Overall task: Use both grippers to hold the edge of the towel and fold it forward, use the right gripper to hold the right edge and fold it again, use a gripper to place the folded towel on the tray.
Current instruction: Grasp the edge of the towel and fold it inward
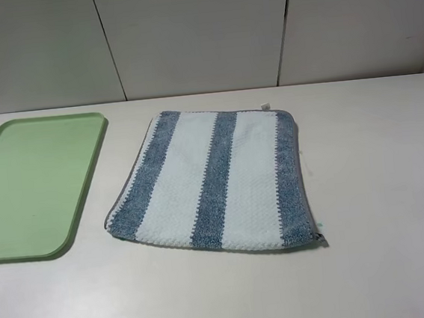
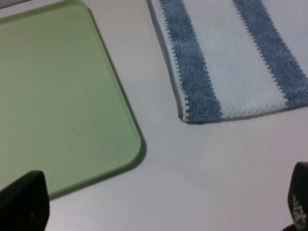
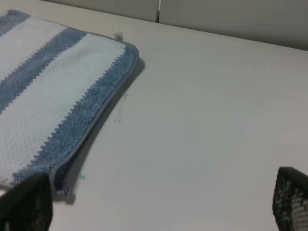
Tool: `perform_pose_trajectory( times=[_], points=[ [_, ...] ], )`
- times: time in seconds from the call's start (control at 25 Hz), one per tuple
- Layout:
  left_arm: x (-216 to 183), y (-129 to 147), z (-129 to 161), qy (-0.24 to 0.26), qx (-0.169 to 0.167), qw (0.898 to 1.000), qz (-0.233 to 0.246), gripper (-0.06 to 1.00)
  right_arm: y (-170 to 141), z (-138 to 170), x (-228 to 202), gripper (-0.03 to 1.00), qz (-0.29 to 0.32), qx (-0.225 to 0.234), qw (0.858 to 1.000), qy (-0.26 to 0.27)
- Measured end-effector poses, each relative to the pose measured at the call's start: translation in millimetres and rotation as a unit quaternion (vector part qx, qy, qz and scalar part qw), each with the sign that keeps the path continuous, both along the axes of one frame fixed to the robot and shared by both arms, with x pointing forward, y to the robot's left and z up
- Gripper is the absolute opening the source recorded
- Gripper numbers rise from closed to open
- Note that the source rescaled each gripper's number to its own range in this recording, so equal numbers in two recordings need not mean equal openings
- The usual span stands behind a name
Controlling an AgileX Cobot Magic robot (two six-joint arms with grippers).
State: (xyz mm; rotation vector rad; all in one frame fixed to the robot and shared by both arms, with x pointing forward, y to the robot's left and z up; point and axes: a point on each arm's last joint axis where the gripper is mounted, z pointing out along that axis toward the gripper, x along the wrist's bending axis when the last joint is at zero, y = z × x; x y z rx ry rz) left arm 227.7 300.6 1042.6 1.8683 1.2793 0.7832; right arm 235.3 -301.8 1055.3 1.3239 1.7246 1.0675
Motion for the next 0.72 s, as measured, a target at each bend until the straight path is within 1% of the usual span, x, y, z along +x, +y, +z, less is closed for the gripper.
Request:
perform_pose_trajectory(
  times=[0.72],
  points=[
    [0.0, 0.0, 0.0, 0.000, 0.000, 1.000, 0.000, 1.00, 0.0, 0.0, 0.0, 1.00, 0.000, 0.000, 1.000, 0.000]
  ],
)
